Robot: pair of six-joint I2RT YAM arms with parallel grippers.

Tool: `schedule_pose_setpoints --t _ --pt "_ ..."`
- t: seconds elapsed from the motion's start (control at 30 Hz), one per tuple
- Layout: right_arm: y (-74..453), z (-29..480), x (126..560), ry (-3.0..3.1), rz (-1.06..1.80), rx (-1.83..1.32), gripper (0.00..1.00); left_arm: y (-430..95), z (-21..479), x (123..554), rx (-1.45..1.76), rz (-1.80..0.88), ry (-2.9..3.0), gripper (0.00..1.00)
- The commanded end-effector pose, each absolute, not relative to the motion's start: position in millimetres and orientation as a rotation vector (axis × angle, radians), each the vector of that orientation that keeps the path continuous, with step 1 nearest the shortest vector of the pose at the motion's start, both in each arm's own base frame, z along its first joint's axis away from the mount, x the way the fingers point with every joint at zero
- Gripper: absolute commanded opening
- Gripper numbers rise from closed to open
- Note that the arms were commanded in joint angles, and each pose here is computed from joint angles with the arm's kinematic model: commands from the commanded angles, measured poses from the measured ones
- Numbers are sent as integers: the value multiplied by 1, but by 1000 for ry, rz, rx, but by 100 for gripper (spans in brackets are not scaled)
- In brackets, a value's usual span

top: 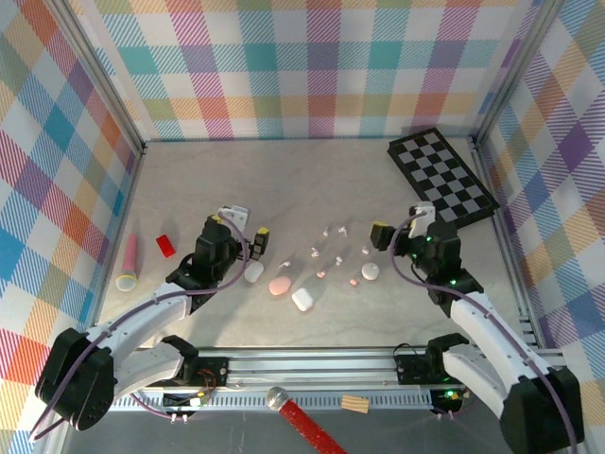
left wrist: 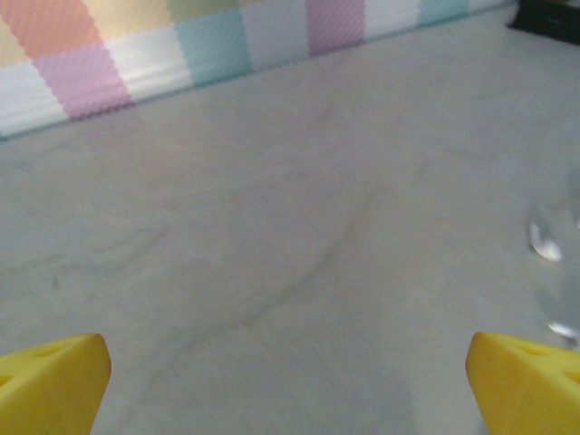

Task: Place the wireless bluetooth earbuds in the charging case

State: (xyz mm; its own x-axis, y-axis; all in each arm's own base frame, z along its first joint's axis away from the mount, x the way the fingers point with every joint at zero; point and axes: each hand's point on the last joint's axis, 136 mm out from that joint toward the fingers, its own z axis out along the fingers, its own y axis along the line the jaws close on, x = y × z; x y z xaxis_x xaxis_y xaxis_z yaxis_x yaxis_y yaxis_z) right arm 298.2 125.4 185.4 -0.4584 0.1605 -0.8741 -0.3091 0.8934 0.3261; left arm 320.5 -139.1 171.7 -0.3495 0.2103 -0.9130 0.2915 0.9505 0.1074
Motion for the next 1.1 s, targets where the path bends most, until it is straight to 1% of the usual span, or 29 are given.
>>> schedule_pose_setpoints --t 0.0,0.17,0.4,0.63,0.8,0.83,0.93,1.07 --pt "147 177 275 2071 586 -97 99 -147 168 304 379 -151 2016 100" --pt "184 158 243 2169 621 -192 99 -152 174 291 362 -238 2046 100" --pt "234 131 211 2269 598 -381 99 -150 171 284 362 -248 2083 100" --pt "281 104 187 2354 492 -563 99 -148 168 282 357 -243 2095 100" --pt "298 76 174 2460 389 -626 99 -145 167 278 360 -238 2111 100" --pt "302 70 171 2478 381 -639 100 -144 167 278 359 -234 2111 100" --pt "310 60 166 2523 342 -684 94 -142 166 276 355 -228 2114 100" --pt "315 44 162 2590 244 -753 88 -142 164 277 360 -219 2118 100"
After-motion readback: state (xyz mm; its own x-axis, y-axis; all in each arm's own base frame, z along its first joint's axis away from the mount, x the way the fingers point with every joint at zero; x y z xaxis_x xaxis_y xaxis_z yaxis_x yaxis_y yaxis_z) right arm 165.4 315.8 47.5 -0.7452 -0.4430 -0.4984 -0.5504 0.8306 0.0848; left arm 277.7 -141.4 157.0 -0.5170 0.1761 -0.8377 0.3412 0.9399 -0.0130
